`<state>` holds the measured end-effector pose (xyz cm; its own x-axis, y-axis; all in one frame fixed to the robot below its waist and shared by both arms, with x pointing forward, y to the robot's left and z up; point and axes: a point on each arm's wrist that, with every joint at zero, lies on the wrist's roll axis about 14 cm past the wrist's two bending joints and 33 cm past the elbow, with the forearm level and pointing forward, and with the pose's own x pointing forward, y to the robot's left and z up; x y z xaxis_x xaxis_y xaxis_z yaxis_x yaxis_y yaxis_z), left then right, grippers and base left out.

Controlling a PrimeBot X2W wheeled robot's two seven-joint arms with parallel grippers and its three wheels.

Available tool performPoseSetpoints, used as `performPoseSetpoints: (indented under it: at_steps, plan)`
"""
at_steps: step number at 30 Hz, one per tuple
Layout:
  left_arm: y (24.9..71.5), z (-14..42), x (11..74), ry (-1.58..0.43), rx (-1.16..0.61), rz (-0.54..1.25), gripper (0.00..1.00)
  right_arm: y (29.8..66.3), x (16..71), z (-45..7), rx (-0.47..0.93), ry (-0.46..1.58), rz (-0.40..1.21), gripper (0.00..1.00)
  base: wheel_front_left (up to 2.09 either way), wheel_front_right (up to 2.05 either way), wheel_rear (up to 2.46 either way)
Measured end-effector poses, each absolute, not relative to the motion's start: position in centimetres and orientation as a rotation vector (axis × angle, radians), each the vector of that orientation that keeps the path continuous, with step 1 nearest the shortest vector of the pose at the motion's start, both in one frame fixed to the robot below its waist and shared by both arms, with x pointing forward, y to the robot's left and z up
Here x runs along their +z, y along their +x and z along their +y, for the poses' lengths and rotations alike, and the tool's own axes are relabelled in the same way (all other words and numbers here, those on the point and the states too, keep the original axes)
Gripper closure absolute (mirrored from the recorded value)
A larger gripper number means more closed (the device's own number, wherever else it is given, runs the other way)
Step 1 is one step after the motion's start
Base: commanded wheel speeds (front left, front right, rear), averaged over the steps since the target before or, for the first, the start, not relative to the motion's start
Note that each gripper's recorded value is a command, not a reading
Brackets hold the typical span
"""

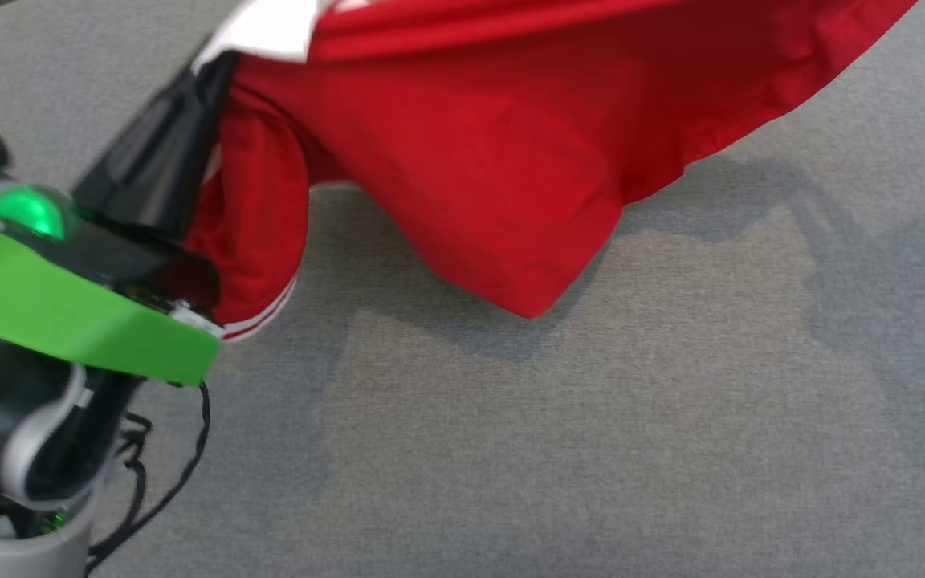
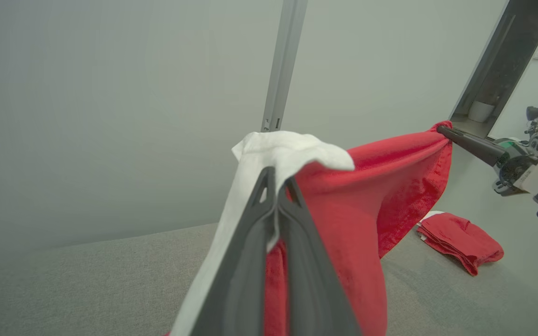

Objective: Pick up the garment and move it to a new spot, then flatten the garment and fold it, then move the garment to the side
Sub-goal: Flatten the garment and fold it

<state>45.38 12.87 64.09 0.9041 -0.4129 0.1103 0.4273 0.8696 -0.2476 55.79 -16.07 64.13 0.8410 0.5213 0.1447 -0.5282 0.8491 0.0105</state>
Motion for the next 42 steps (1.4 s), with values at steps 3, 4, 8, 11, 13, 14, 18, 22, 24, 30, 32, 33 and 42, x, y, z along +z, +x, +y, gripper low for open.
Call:
performPoseSetpoints:
  at_steps: [3, 4, 8, 11, 13, 14, 18, 22, 24, 30, 32, 33, 42]
  plan:
    - [45.8, 12.0, 66.6, -0.314, -0.508, -0.071, 1.00, 55.3, 66.6, -17.2, 0.535, 0.051, -0.194, 1.00, 0.00, 0.00, 0.00]
    - [46.0, 11.7, 67.1, -0.331, -0.525, -0.070, 1.00, 55.2, 67.3, -17.5, 0.528, 0.047, -0.206, 1.00, 0.00, 0.00, 0.00]
    - [46.9, 11.5, 69.1, -0.379, -0.558, -0.086, 1.00, 54.9, 68.9, -18.5, 0.501, 0.031, -0.241, 1.00, 0.00, 0.00, 0.00]
    - [47.2, 11.5, 69.3, -0.452, -0.568, -0.076, 1.00, 54.5, 68.8, -19.0, 0.483, 0.035, -0.237, 1.00, 0.00, 0.00, 0.00]
    - [47.2, 11.3, 69.3, -0.515, -0.577, -0.065, 1.00, 54.3, 67.9, -19.5, 0.466, 0.037, -0.215, 1.00, 0.00, 0.00, 0.00]
    - [47.2, 11.3, 69.0, -0.547, -0.576, -0.055, 1.00, 54.2, 67.2, -19.6, 0.459, 0.040, -0.199, 1.00, 0.00, 0.00, 0.00]
    - [47.2, 11.8, 65.4, -0.643, -0.529, 0.026, 1.00, 53.8, 64.2, -19.5, 0.452, 0.075, -0.133, 1.00, 0.00, 0.00, 0.00]
    - [46.4, 11.2, 58.9, -0.684, -0.477, 0.162, 1.00, 53.5, 60.4, -19.5, 0.435, 0.112, -0.056, 1.00, 0.00, 0.00, 0.00]
    - [45.9, 10.6, 56.5, -0.718, -0.459, 0.206, 1.00, 53.4, 59.0, -19.7, 0.421, 0.119, -0.025, 1.00, 0.00, 0.00, 0.00]
    - [45.6, 10.0, 53.4, -0.788, -0.412, 0.234, 1.00, 53.5, 57.9, -19.9, 0.405, 0.122, -0.005, 1.00, 0.00, 0.00, 0.00]
    - [45.6, 10.2, 53.3, -0.800, -0.400, 0.227, 1.00, 53.4, 58.0, -19.8, 0.406, 0.126, -0.008, 1.00, 0.00, 0.00, 0.00]
    - [45.6, 10.4, 53.2, -0.803, -0.393, 0.224, 1.00, 53.3, 58.0, -19.8, 0.405, 0.123, -0.007, 1.00, 0.00, 0.00, 0.00]
    - [45.8, 13.1, 52.3, -0.792, -0.305, 0.233, 1.00, 52.6, 58.8, -20.1, 0.387, 0.121, -0.016, 1.00, 0.00, 0.00, 0.00]
